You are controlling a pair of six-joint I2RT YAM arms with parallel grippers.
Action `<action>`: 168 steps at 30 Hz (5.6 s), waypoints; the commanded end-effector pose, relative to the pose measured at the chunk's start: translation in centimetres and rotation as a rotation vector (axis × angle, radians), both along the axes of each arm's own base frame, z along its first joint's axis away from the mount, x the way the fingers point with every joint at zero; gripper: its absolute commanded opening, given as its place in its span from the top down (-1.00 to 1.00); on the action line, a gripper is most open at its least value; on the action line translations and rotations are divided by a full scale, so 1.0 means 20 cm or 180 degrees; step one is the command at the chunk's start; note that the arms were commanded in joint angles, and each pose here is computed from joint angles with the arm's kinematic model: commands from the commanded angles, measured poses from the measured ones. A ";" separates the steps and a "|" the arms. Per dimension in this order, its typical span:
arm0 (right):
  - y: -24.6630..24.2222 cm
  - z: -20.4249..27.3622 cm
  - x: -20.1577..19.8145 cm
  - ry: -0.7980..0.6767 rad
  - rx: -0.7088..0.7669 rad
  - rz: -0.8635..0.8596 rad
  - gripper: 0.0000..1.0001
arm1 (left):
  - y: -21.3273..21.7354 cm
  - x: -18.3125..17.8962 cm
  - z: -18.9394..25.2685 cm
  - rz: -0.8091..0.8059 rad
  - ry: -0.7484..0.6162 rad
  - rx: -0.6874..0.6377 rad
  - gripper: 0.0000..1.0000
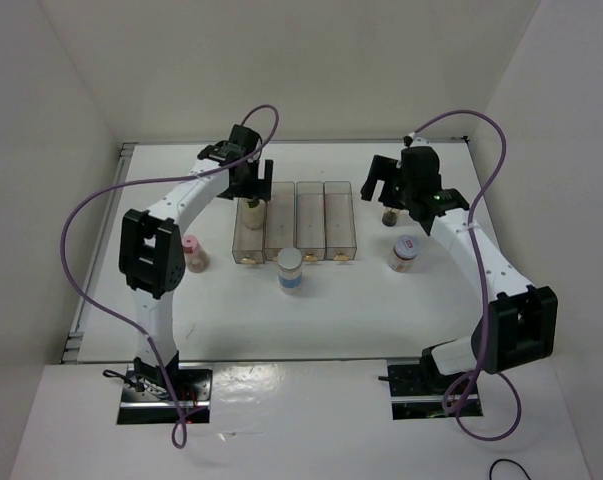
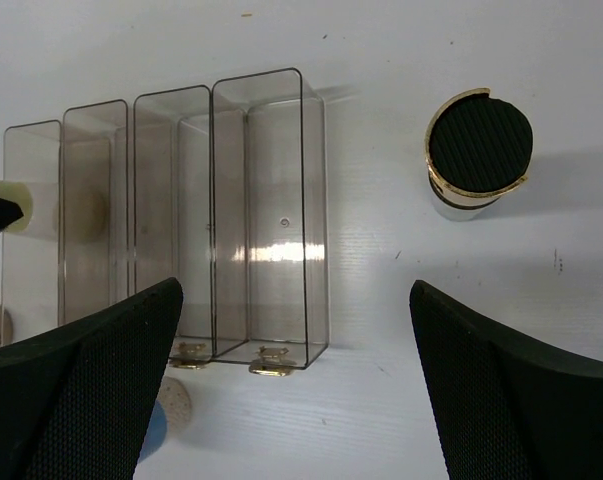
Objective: Organize the condiment bottles
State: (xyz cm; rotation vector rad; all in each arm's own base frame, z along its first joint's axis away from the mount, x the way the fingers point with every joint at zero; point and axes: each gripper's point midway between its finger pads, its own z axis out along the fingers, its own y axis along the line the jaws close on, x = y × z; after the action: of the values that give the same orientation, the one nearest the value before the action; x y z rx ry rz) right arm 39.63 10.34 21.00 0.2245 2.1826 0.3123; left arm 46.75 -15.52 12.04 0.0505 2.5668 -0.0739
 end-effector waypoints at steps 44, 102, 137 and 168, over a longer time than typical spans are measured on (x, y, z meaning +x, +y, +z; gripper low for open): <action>0.04 0.16 -0.20 -0.0368 0.0312 0.0120 -0.97 | 0.70 -0.68 -0.08 0.1545 0.0144 0.0130 -0.79; 0.06 0.20 -0.13 -0.0435 0.0250 0.0234 -0.97 | 0.06 -0.38 0.21 0.0205 -0.0230 -0.0253 0.27; 0.06 0.15 -0.12 -0.0301 0.0203 0.0202 -0.97 | -0.06 -0.31 0.25 0.0034 -0.0365 0.0011 -0.87; 0.02 0.18 -0.24 -0.0414 0.0126 0.0307 -0.97 | -0.53 -0.99 0.51 -0.2128 -0.0690 -0.0925 -0.99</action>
State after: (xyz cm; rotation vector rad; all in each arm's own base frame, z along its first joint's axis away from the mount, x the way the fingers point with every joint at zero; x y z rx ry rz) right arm 35.23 10.83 23.23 0.1438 2.1126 0.4075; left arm 25.91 -25.65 21.36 0.7356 2.2823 -0.6988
